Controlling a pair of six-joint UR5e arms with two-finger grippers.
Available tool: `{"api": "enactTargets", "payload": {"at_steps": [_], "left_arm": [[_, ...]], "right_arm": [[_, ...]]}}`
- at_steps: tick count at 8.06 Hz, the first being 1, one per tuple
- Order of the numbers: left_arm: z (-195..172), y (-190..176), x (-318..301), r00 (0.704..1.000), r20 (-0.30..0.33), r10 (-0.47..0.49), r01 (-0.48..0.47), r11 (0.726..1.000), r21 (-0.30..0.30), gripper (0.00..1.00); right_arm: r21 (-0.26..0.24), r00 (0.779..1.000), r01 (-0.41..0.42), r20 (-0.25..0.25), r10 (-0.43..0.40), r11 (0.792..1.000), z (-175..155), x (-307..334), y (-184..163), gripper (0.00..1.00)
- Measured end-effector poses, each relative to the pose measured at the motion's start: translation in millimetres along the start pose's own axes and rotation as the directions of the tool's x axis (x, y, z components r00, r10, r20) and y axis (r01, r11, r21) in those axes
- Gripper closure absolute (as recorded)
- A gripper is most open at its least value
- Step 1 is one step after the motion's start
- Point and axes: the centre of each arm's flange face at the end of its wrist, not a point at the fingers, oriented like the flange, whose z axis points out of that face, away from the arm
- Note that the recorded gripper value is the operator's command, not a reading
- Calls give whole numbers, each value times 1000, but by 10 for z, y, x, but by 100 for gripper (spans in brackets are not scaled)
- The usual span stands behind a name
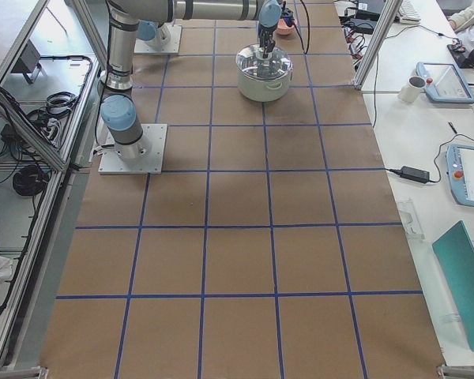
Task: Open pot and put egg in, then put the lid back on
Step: 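Lower the glass lid onto the pot with the right gripper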
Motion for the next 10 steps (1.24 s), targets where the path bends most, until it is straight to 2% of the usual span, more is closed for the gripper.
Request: {"api": "enactTargets", "payload": {"at_steps": [10], "left_arm": [[8,5,9,1000,2,1,-1,1000,-3,0]], "right_arm": [[-1,1000,-6,14,6,1000,31,-13,-1,83]]}}
